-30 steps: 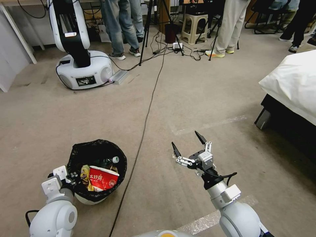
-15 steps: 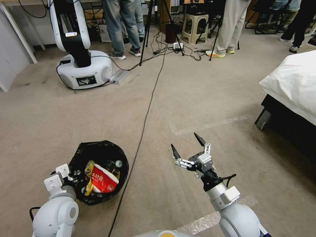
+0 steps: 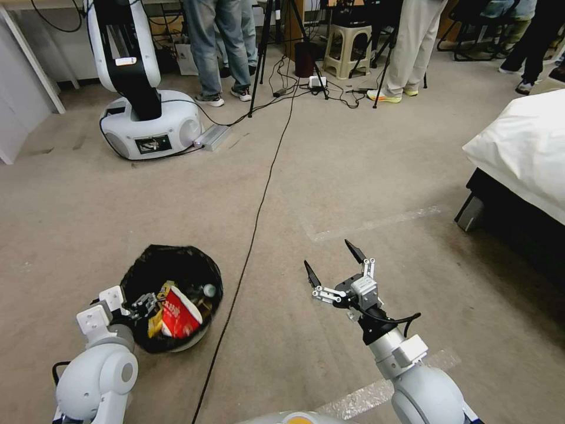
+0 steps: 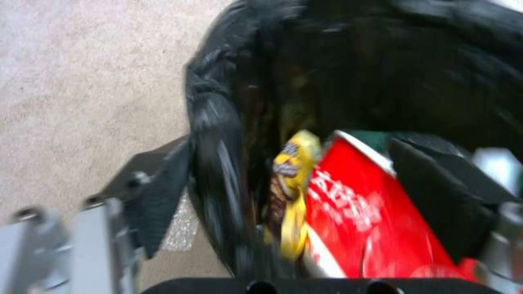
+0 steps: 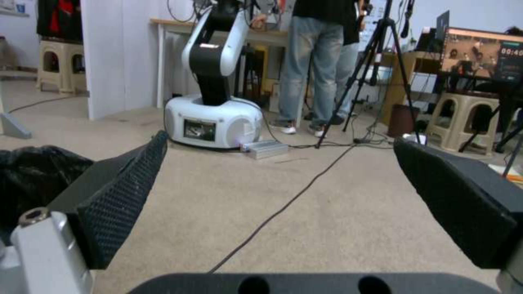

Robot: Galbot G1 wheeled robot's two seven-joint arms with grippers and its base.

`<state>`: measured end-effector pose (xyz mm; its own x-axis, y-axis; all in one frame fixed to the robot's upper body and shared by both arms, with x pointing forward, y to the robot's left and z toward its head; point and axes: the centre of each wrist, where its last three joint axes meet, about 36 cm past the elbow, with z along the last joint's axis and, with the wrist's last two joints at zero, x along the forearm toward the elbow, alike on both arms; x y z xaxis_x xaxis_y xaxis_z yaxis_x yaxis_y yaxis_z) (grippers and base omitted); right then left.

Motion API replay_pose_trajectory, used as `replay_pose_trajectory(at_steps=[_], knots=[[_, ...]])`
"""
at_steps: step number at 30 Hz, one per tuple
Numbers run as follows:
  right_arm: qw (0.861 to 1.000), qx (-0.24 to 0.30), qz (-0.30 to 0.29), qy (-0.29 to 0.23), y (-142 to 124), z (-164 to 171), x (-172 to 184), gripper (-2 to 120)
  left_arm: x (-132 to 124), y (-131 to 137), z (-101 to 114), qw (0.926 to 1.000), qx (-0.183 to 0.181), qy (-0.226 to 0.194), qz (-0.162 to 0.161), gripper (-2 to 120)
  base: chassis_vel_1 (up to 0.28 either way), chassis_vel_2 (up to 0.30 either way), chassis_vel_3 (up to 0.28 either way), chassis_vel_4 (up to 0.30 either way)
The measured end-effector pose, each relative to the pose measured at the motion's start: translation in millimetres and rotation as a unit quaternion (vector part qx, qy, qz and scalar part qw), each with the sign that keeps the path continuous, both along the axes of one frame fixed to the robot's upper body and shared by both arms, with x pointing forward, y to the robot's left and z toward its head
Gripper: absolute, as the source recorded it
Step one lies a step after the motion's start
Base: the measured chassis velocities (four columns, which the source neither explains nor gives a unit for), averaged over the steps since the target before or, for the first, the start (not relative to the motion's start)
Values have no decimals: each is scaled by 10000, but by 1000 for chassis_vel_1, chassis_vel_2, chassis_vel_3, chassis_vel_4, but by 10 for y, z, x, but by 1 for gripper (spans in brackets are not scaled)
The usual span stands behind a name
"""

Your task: Pick up the trash bin, then pick up the garbage from the floor and place it into the trash bin.

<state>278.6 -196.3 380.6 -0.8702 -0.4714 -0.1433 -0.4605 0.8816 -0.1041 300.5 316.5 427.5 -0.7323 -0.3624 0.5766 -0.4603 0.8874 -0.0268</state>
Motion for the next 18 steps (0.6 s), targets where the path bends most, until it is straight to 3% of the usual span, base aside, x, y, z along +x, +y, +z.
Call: replay_pose_trajectory(at_steps=[2,18], knots=[[10000,-10,11,4,-3,-1,-3,100,18,6,14,10000,-2,-30,-8,99,0,0,0,0],[9997,-66,229,15,26,-25,35,100,77,74,43,9999,20,-118,106,100,0,0,0,0]])
